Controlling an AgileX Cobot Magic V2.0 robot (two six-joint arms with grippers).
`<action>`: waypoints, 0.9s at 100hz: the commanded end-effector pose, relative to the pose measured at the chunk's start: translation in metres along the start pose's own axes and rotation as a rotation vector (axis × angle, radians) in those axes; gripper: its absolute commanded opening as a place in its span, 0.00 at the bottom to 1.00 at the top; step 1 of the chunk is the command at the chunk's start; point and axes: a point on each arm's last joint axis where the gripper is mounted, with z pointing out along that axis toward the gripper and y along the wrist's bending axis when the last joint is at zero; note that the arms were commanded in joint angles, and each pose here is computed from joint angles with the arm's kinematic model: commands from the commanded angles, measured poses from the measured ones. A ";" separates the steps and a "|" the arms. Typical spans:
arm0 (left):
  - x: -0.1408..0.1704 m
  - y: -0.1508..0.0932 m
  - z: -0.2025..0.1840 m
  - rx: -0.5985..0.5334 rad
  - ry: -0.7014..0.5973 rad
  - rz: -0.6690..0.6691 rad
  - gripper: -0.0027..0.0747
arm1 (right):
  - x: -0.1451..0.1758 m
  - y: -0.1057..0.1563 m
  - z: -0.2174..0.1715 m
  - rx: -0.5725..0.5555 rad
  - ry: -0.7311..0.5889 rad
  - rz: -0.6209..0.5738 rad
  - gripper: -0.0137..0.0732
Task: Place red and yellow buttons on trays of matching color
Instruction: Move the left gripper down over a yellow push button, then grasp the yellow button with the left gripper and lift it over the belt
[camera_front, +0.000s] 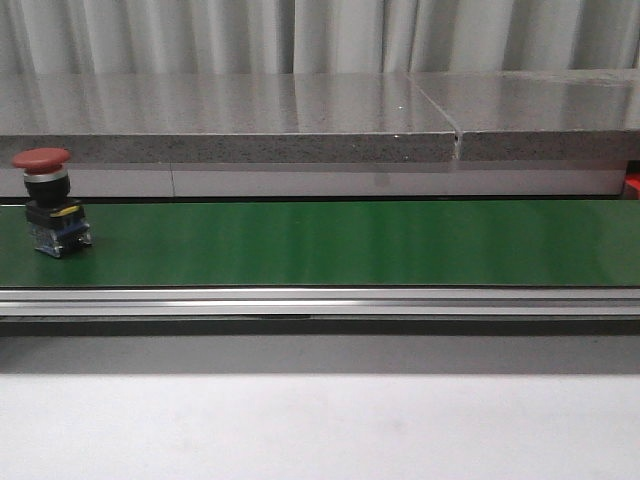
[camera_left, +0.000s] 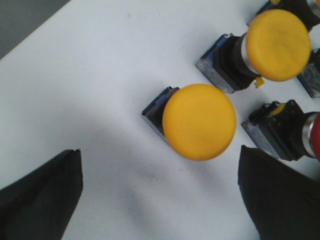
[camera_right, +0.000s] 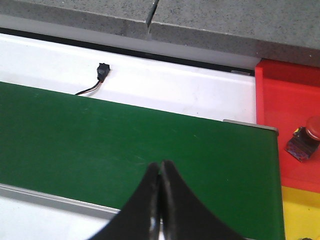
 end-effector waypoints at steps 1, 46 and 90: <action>-0.016 -0.003 -0.013 0.015 -0.115 -0.020 0.84 | -0.014 -0.001 -0.006 0.016 -0.089 -0.009 0.08; -0.026 -0.007 -0.005 0.051 -0.140 -0.019 0.83 | -0.014 -0.001 -0.006 0.016 -0.089 -0.009 0.08; -0.026 -0.009 -0.005 0.064 -0.142 -0.038 0.33 | -0.014 -0.001 -0.006 0.016 -0.089 -0.009 0.08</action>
